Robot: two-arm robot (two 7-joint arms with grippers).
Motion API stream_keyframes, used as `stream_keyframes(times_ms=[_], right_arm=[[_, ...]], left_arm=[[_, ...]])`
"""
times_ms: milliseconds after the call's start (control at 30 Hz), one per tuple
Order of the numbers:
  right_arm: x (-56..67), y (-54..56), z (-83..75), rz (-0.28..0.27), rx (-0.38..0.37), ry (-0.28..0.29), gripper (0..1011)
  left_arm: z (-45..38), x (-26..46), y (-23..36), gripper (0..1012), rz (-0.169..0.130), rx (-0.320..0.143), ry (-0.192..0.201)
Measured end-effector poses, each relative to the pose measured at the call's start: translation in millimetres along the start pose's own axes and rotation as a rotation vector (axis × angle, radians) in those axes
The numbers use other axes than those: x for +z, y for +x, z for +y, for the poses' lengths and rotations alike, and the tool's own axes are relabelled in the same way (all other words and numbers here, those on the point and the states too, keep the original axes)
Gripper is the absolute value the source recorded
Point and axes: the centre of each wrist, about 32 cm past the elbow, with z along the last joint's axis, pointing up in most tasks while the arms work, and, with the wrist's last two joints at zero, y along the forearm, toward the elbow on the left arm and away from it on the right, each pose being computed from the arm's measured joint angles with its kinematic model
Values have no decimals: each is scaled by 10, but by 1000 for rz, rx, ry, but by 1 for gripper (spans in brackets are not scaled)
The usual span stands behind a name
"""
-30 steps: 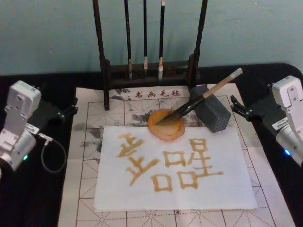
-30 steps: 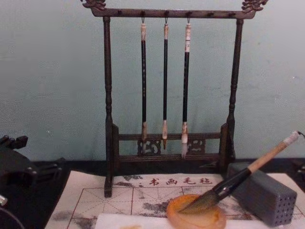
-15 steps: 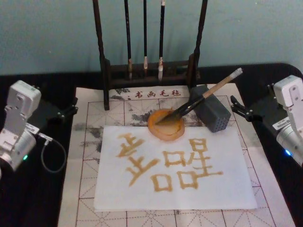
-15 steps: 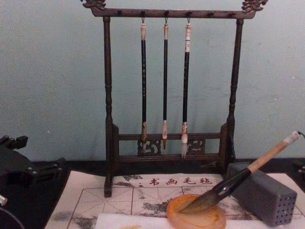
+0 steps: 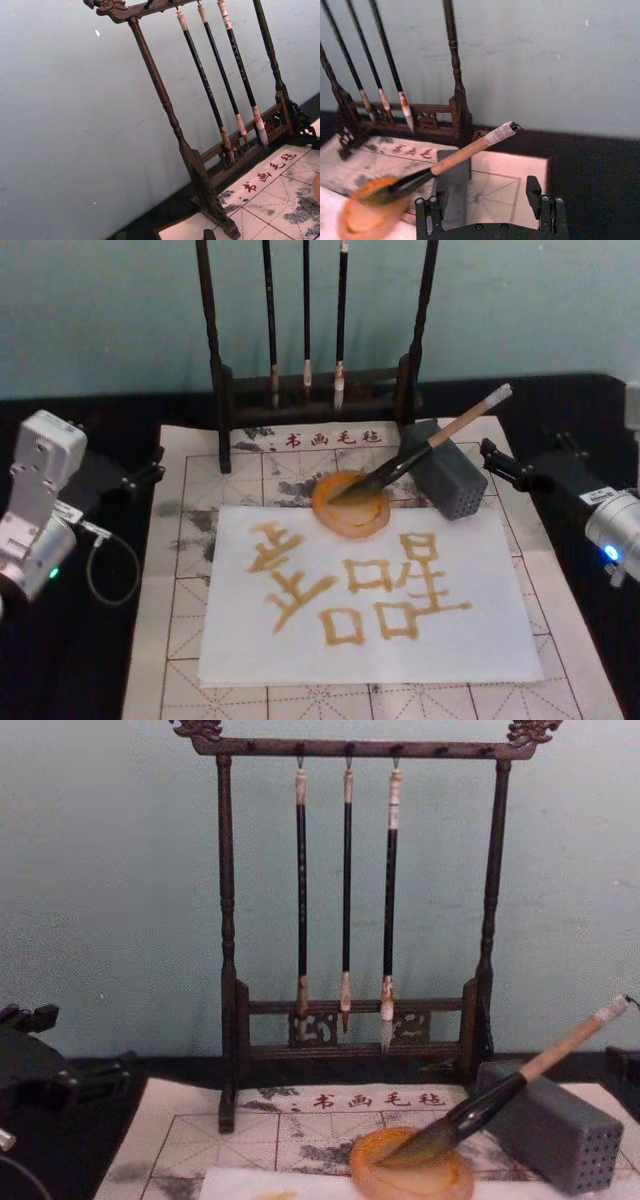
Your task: Pick up the brush from the inkstone, write on the paper, then place the brush back to its original position.
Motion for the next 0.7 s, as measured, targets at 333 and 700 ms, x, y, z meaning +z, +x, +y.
stream_keyframes(times_ms=[333, 700], right_arm=[[103, 0, 91, 318, 23, -64, 1002], [209, -3, 290, 597, 39, -105, 1003]], left_arm=[[0, 0, 0, 1001, 0, 0, 0], [0, 0, 0, 1001, 0, 0, 0]])
